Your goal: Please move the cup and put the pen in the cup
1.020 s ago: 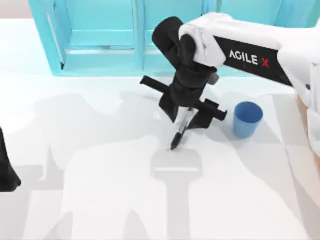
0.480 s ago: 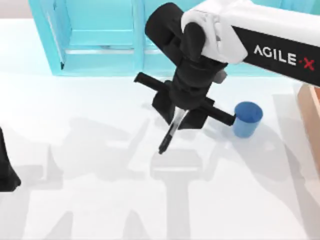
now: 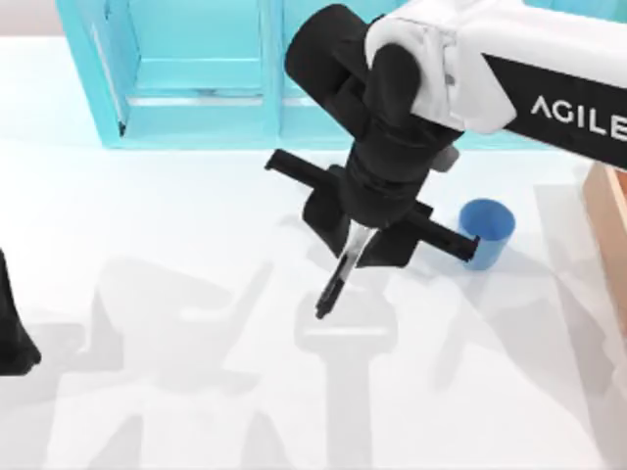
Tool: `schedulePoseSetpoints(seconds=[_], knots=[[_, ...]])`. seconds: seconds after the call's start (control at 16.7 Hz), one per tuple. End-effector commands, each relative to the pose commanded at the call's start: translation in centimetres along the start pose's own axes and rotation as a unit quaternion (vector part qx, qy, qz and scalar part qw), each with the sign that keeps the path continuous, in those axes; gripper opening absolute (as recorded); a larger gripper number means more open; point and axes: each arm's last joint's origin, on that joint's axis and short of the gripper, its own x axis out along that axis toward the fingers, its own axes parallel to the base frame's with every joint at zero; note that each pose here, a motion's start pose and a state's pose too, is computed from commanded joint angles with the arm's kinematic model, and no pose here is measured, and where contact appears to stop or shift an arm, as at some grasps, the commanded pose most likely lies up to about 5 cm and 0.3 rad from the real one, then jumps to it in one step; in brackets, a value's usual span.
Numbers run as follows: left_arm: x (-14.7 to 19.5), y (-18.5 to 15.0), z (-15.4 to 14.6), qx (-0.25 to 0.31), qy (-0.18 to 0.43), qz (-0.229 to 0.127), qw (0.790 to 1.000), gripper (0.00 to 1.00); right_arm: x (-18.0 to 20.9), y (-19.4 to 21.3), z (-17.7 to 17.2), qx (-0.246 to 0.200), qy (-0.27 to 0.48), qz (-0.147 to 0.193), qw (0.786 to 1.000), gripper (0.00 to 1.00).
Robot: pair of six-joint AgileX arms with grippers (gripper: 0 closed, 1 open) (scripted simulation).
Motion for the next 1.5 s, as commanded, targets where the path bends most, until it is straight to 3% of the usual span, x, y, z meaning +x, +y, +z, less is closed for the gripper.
schedulePoseSetpoints(seconds=[0.3, 0.6, 0.78, 1.02, 1.26, 1.5], knots=[[0.0, 0.0, 0.0, 0.0, 0.0, 0.0, 1.0, 1.0, 1.1, 0.1, 0.0, -0.035, -0.042, 0.01, 0.998, 0.0], [0.0, 0.0, 0.0, 0.0, 0.0, 0.0, 1.0, 1.0, 4.0, 0.1, 0.0, -0.123, -0.182, 0.047, 0.974, 0.0], [0.0, 0.0, 0.0, 0.0, 0.0, 0.0, 1.0, 1.0, 5.9, -0.3, -0.4, -0.174, -0.296, 0.068, 0.937, 0.0], [0.0, 0.0, 0.0, 0.0, 0.0, 0.0, 1.0, 1.0, 7.1, -2.2, -1.6, -0.215, -0.446, 0.07, 0.866, 0.0], [0.0, 0.0, 0.0, 0.0, 0.0, 0.0, 1.0, 1.0, 6.0, -5.1, -3.2, -0.217, -0.566, 0.047, 0.794, 0.0], [0.0, 0.0, 0.0, 0.0, 0.0, 0.0, 1.0, 1.0, 3.5, -8.2, -4.6, -0.191, -0.641, 0.013, 0.743, 0.0]])
